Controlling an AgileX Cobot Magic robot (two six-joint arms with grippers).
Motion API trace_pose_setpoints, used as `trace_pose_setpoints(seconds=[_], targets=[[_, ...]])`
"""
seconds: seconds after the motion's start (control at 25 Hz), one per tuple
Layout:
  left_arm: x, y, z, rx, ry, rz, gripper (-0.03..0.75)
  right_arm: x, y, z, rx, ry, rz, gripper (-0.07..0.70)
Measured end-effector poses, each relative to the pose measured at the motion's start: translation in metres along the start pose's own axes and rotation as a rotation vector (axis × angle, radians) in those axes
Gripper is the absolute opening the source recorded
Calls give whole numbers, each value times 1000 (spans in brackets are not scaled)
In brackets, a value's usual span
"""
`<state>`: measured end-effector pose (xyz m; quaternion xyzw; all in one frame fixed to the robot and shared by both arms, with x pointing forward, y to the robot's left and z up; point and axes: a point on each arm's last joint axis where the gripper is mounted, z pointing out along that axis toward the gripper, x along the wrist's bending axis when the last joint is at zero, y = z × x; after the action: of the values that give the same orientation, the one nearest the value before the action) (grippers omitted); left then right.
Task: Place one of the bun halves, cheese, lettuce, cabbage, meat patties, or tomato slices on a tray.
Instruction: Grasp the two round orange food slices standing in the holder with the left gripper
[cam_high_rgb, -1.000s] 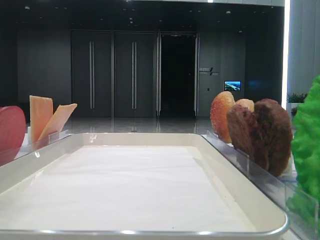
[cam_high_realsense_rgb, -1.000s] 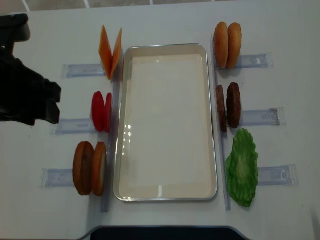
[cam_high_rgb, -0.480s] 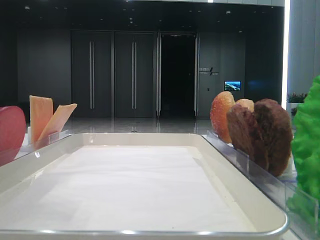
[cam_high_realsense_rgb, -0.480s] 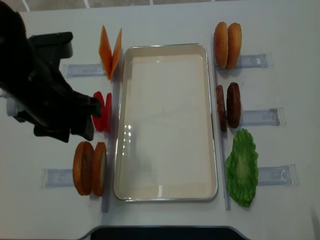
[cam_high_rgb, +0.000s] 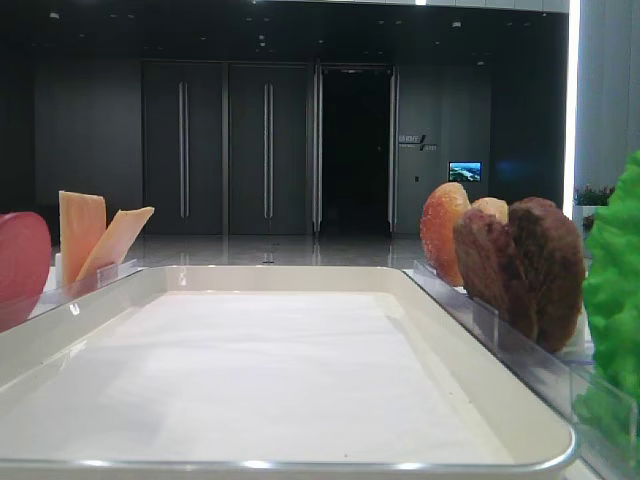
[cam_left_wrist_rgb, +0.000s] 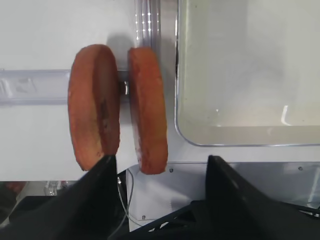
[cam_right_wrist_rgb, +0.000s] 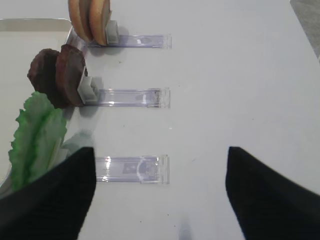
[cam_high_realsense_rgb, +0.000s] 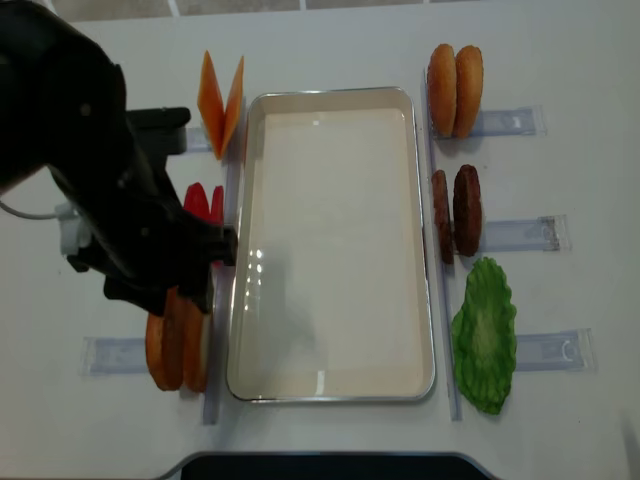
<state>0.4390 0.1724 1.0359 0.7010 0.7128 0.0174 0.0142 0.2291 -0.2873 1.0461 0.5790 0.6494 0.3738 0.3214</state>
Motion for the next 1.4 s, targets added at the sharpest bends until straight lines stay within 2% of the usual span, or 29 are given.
trace_pose_setpoints(seconds=[1.16,1.4], targets=[[-12,18,54,151,129,16,430,0,0,0,0,0,0,541],[-13,19,57,155,131,17,430,0,0,0,0,0,0,541]])
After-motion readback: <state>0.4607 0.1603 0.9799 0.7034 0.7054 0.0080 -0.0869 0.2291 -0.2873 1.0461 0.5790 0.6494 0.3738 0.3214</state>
